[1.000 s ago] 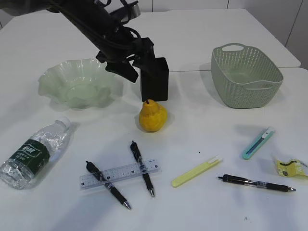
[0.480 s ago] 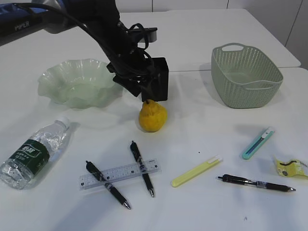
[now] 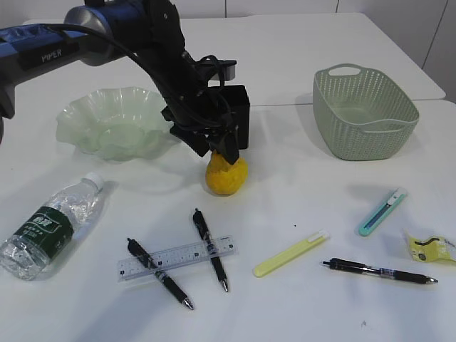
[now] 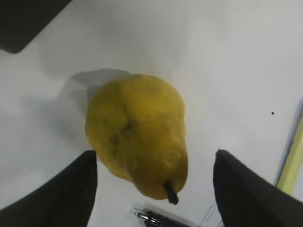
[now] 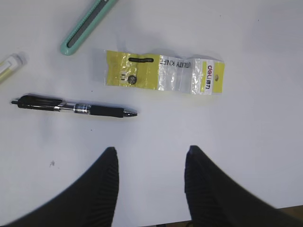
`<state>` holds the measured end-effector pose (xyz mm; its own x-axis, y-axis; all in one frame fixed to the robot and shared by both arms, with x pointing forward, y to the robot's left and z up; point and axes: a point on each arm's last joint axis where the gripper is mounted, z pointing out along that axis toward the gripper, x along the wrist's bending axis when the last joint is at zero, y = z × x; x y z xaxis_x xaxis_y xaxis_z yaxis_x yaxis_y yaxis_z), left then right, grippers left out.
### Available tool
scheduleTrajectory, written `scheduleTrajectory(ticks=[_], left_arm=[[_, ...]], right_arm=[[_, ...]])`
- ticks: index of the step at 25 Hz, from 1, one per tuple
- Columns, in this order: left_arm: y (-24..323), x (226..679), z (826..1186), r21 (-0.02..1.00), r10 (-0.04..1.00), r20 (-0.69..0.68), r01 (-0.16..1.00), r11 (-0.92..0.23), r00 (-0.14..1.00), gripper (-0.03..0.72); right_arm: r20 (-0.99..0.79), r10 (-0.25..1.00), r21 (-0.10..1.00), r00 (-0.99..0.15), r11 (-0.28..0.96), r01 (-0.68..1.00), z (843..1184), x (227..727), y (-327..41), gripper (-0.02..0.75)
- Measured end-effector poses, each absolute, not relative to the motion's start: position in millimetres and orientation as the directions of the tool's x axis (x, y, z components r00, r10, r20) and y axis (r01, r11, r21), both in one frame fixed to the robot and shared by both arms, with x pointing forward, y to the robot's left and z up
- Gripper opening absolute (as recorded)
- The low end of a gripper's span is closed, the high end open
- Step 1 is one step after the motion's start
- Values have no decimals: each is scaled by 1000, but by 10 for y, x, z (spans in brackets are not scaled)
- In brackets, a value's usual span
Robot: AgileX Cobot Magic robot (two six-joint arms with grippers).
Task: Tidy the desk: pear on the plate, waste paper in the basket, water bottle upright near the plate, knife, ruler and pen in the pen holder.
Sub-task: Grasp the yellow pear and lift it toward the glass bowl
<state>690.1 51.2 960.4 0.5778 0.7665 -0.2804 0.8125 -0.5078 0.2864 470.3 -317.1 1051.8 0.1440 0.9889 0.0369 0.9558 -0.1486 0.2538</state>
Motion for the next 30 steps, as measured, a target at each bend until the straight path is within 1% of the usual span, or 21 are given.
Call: scheduleTrajectory(ticks=[21, 30], left_arm=[[480, 6903, 9607, 301, 761, -313, 819, -489, 569, 529], [475, 6915, 9433, 264, 765, -318, 827, -496, 560, 529]], right_arm=[[37, 989, 264, 144, -149, 953, 10520, 4713, -3172, 370], [37, 989, 264, 144, -149, 953, 10520, 4713, -3172, 370]])
